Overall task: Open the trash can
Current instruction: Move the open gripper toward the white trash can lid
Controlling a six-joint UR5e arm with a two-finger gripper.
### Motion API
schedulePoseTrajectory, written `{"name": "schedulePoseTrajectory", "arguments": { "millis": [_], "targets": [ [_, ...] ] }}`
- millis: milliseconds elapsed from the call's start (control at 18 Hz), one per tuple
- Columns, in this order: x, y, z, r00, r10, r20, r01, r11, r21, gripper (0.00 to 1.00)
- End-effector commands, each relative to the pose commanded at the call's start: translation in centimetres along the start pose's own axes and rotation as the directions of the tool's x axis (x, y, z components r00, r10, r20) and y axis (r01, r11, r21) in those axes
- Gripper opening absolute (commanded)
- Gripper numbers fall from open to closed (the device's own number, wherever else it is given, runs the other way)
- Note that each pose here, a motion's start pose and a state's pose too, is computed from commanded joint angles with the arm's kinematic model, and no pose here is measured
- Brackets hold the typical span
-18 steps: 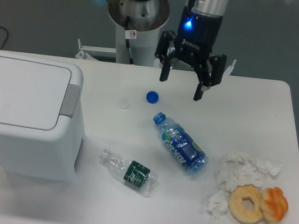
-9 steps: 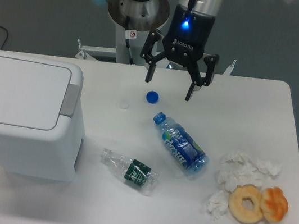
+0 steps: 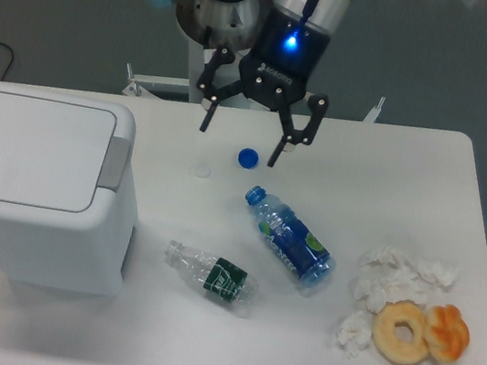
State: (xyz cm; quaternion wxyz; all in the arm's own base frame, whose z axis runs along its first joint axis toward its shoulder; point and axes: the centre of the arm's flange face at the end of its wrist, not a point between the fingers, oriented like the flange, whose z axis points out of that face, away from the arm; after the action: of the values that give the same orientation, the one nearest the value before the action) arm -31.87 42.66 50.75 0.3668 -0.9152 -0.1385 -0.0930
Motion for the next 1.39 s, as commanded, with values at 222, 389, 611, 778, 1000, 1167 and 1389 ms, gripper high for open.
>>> {"name": "schedulePoseTrajectory", "arguments": {
  "millis": [222, 389, 611, 778, 1000, 1167, 1389],
  "targets": [
    [0.3, -0.9, 0.8, 0.994, -0.111, -0.017, 0.110, 0.994, -0.003, 1.00],
    [0.3, -1.5, 2.0, 0.983, -0.178, -0.043, 0.178, 0.984, -0.014, 1.00],
    [0.5, -1.6, 2.3, 0.973, -0.217, -0.083, 0.217, 0.976, -0.005, 1.00],
    [0.5, -1.6, 2.8, 0.967, -0.232, -0.103, 0.233, 0.973, -0.008, 1.00],
    [0.9, -1.6, 4.1, 0.966, -0.230, -0.118, 0.229, 0.973, -0.029, 1.00],
    [0.9, -1.7, 4.6, 0.967, -0.224, -0.120, 0.222, 0.975, -0.030, 1.00],
    [1.5, -1.6, 5.3, 0.968, -0.216, -0.130, 0.213, 0.976, -0.040, 1.00]
  ]
}}
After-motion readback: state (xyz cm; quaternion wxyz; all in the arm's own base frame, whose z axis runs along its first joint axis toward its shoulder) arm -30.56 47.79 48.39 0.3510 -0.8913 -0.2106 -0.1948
